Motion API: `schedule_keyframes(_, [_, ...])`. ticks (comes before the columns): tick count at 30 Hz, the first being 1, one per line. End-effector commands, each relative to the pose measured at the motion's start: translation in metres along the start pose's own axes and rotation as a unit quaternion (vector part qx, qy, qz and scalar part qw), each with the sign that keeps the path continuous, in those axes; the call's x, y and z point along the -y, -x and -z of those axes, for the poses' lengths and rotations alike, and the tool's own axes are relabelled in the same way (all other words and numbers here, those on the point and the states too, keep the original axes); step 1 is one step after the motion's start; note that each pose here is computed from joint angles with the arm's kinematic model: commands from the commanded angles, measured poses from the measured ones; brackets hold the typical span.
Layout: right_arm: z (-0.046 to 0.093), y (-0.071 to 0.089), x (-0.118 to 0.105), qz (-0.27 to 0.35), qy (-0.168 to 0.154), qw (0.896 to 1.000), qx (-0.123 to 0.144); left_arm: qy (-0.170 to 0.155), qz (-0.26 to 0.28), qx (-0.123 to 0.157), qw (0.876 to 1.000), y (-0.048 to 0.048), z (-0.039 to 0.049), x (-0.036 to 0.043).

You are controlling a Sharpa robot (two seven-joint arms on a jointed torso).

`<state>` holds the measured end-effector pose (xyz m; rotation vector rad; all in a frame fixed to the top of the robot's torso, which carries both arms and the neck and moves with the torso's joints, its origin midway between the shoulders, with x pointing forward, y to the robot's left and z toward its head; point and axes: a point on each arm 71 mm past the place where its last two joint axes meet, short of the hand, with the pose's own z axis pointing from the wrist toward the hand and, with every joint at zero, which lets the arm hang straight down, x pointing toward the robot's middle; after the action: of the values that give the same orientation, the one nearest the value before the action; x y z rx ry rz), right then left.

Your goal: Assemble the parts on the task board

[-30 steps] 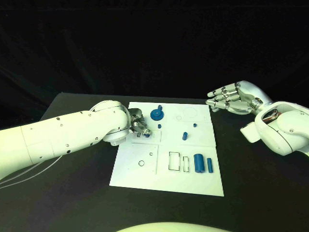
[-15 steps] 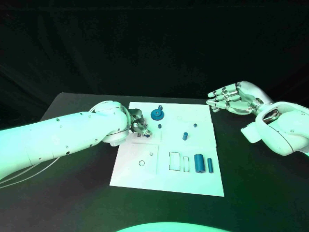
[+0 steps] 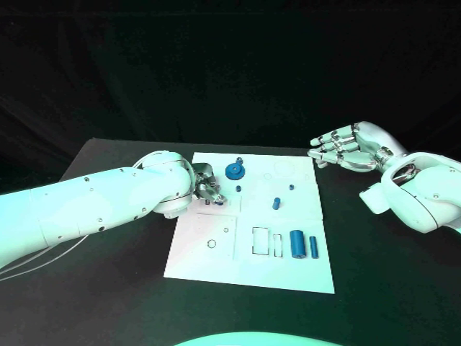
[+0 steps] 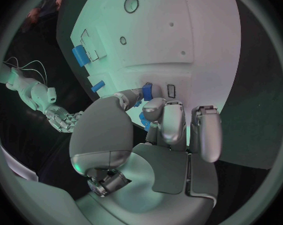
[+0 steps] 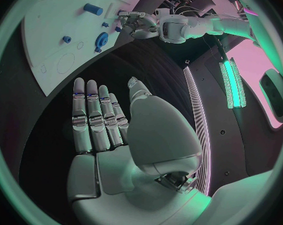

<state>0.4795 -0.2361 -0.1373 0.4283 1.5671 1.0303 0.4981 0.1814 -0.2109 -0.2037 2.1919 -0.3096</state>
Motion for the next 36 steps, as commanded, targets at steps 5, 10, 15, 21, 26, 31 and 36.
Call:
schedule_keyframes(5, [-0.0003,-0.0014,0.0000,-0.001,0.001,1.000,-0.006,0.007,-0.018,-0.017,1.000,-0.0039,-0.0013,-0.0026])
schedule_keyframes(10, [-0.0004,-0.0014,0.0001,-0.001,0.000,1.000,-0.006,0.006,-0.021,-0.021,1.000,-0.0030,-0.0012,-0.0017])
schedule_keyframes(15, [-0.0006,-0.0016,0.0000,-0.001,0.001,1.000,-0.006,0.006,-0.024,-0.022,0.999,-0.0010,-0.0014,-0.0004])
schedule_keyframes(21, [-0.0008,-0.0020,0.0000,-0.001,0.001,1.000,-0.007,0.006,-0.026,-0.023,0.999,0.0006,-0.0027,0.0014])
schedule_keyframes(26, [-0.0006,-0.0023,-0.0001,-0.001,0.001,1.000,-0.007,0.008,-0.026,-0.026,0.999,0.0021,-0.0049,0.0025])
schedule_keyframes(31, [-0.0005,-0.0022,-0.0001,-0.001,0.001,1.000,-0.007,0.010,-0.024,-0.031,0.999,0.0026,-0.0066,0.0033])
schedule_keyframes(36, [-0.0005,-0.0023,-0.0001,-0.001,0.000,1.000,-0.007,0.012,-0.023,-0.031,0.999,0.0031,-0.0078,0.0034])
